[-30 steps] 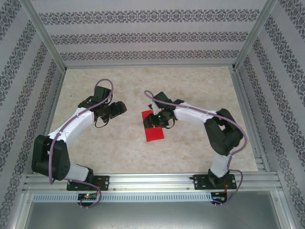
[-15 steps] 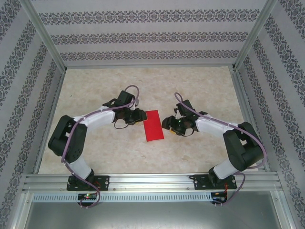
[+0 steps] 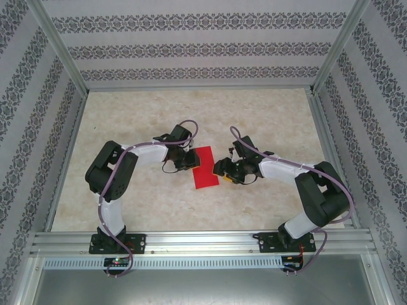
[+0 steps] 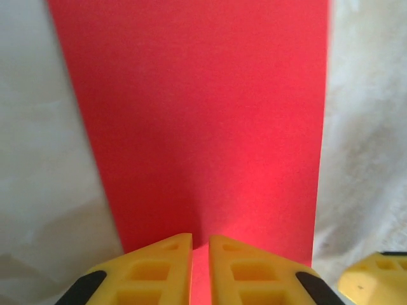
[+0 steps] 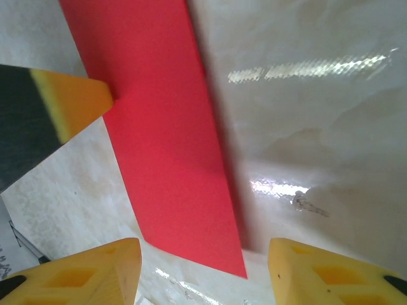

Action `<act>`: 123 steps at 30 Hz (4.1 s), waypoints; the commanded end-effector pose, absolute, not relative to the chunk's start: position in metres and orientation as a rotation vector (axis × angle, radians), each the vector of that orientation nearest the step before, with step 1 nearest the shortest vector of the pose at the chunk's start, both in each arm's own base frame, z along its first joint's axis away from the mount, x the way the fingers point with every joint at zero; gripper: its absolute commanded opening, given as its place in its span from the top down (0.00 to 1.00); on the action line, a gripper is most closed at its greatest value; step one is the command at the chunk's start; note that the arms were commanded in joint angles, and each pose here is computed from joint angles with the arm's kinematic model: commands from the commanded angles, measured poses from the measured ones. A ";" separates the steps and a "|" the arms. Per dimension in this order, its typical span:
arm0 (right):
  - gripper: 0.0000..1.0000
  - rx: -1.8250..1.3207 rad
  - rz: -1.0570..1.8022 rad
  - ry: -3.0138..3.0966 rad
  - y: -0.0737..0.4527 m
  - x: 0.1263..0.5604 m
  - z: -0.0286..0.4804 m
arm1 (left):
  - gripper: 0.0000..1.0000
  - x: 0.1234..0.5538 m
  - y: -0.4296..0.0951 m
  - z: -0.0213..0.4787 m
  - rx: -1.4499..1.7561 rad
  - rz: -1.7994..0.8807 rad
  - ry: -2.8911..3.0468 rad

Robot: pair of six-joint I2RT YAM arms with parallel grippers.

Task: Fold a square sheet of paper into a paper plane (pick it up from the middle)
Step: Third fold the triangle at the center of the table.

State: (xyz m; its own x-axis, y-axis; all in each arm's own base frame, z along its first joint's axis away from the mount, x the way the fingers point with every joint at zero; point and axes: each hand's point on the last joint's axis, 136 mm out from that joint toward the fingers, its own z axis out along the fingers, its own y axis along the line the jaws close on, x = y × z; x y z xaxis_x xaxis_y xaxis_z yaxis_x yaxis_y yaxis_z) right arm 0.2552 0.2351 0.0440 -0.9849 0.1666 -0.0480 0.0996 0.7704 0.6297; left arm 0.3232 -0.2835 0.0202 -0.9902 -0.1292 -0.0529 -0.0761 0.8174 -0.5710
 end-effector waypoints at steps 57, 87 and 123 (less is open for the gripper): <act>0.94 0.250 1.196 2.757 0.289 0.287 0.064 | 0.85 0.333 -0.296 0.039 -0.078 -0.924 2.899; 0.94 0.129 1.105 2.826 0.311 0.298 0.042 | 0.88 0.350 -0.268 0.013 -0.128 -0.719 2.942; 0.93 0.044 1.052 2.900 0.318 0.287 0.025 | 0.88 0.349 -0.273 0.013 -0.125 -0.762 2.947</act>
